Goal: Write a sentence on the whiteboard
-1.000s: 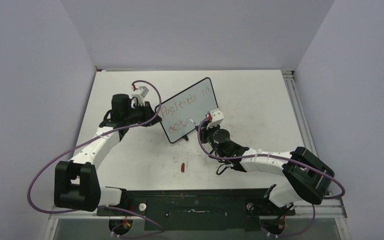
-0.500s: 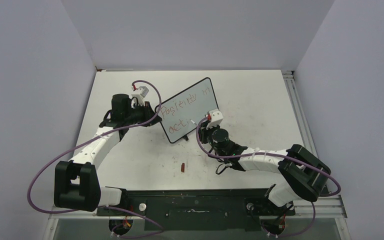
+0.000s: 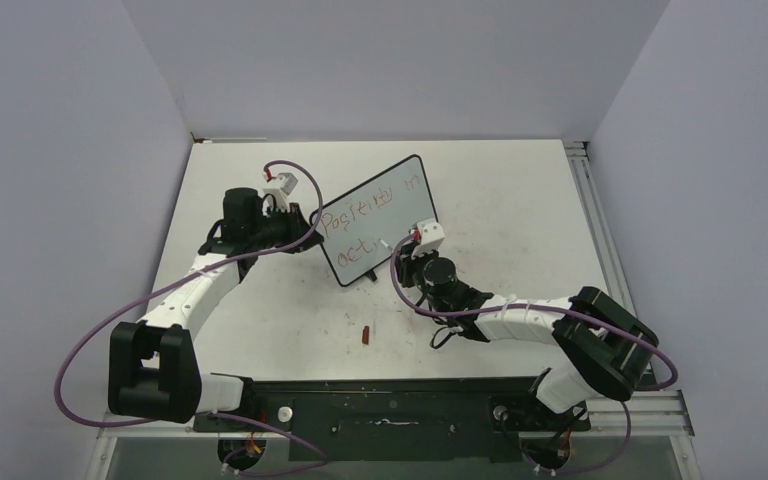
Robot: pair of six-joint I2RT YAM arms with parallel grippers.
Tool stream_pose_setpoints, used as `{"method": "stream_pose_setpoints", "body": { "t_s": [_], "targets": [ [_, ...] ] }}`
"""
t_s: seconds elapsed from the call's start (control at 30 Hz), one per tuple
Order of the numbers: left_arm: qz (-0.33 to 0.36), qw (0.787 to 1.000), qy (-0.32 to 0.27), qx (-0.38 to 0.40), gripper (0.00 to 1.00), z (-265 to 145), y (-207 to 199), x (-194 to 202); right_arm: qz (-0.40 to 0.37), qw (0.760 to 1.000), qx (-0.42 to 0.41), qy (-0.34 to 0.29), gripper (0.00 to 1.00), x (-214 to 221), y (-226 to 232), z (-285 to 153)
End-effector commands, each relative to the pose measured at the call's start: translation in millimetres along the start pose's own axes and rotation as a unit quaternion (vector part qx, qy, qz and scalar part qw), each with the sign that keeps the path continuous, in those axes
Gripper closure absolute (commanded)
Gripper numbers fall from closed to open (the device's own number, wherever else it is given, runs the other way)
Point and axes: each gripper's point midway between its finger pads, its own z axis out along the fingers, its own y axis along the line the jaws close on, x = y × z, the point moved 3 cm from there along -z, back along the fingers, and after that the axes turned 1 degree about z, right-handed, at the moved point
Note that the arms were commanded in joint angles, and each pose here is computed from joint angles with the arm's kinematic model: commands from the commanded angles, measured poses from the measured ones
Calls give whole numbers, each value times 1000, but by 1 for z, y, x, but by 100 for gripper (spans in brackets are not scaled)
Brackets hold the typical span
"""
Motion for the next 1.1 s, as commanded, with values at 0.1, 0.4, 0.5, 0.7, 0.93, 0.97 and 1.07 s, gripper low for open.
{"method": "stream_pose_setpoints", "body": {
  "t_s": [0.1, 0.4, 0.5, 0.7, 0.93, 0.97, 1.07],
  "targets": [
    [15, 1000, -20, 8, 100, -5, -9, -18, 10, 999, -20, -28, 95, -17, 11, 9],
    [16, 1000, -21, 10, 100, -5, -10, -18, 9, 1000, -19, -16, 95, -6, 10, 3],
    [16, 1000, -21, 10, 100, -5, -10, -18, 9, 1000, -17, -13, 95, -4, 9, 2],
    [16, 1000, -21, 10, 100, -5, -10, -18, 10, 1000, -10, -10, 95, 0, 6, 0],
    [15, 1000, -21, 9, 100, -5, -10, -18, 9, 1000, 0, -9, 95, 0, 3, -1],
    [15, 1000, -20, 10, 100, -5, -10, -18, 9, 1000, 2, -8, 95, 1, 2, -1],
    [16, 1000, -21, 10, 100, -5, -10, -18, 9, 1000, 4, -9, 95, 1, 2, -1]
  ]
}}
